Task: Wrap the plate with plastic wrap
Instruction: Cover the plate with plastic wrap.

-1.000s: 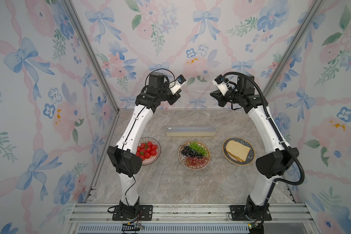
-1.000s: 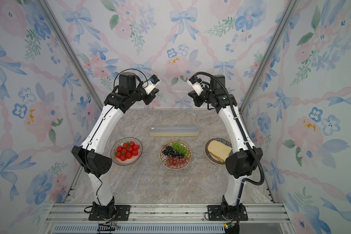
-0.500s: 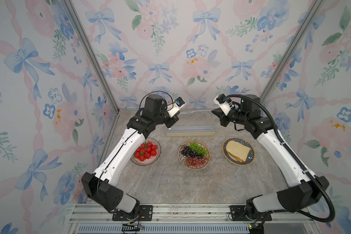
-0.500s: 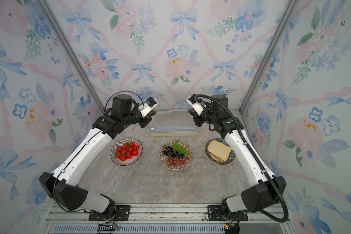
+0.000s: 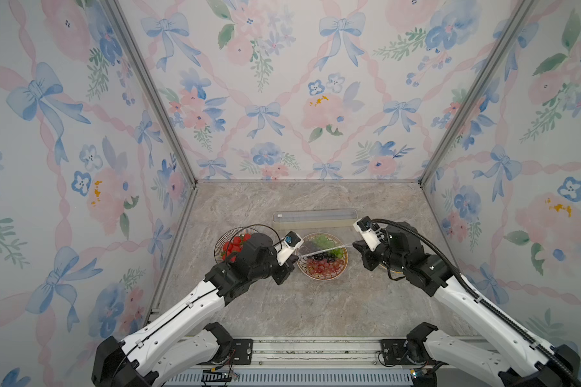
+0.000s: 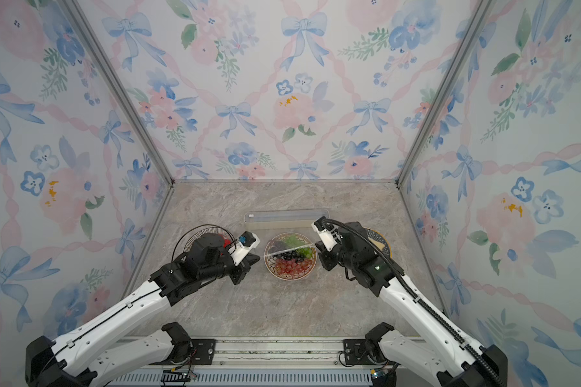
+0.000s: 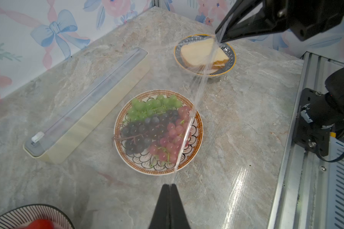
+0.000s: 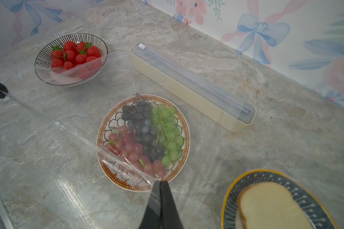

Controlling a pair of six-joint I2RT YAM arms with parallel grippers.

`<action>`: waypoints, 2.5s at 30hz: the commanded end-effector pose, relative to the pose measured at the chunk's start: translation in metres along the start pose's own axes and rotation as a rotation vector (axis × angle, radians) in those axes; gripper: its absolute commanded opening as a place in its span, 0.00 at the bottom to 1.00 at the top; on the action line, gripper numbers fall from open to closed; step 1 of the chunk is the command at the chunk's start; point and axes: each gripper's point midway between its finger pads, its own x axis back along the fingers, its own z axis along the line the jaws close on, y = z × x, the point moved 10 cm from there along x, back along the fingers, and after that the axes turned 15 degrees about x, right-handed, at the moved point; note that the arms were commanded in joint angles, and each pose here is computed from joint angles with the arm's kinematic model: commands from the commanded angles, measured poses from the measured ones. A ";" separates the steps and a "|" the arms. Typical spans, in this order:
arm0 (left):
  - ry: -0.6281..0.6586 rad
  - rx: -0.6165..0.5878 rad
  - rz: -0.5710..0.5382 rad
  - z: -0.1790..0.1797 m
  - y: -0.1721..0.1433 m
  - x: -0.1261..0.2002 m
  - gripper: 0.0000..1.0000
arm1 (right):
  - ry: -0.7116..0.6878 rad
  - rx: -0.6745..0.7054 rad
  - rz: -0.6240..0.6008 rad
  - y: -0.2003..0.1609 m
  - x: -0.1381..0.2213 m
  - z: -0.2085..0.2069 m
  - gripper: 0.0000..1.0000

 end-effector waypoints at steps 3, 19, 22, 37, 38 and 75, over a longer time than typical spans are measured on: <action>-0.010 0.154 0.023 -0.001 -0.022 -0.003 0.00 | -0.134 -0.196 0.174 -0.047 0.005 0.012 0.00; -0.050 0.297 0.183 -0.005 -0.079 -0.038 0.00 | -0.026 -0.402 0.322 -0.107 -0.032 0.067 0.00; -0.069 0.317 0.204 -0.005 -0.087 -0.048 0.00 | -0.005 -0.401 0.326 -0.108 -0.045 0.076 0.00; 0.104 0.336 0.276 0.013 -0.109 -0.090 0.00 | -0.068 -0.497 0.435 -0.117 -0.098 0.076 0.00; 0.122 0.337 0.276 0.016 -0.109 -0.093 0.00 | -0.079 -0.516 0.432 -0.118 -0.100 0.073 0.00; 0.248 0.471 0.017 0.067 -0.063 -0.107 0.39 | -0.124 -0.688 0.393 -0.118 -0.062 0.027 0.64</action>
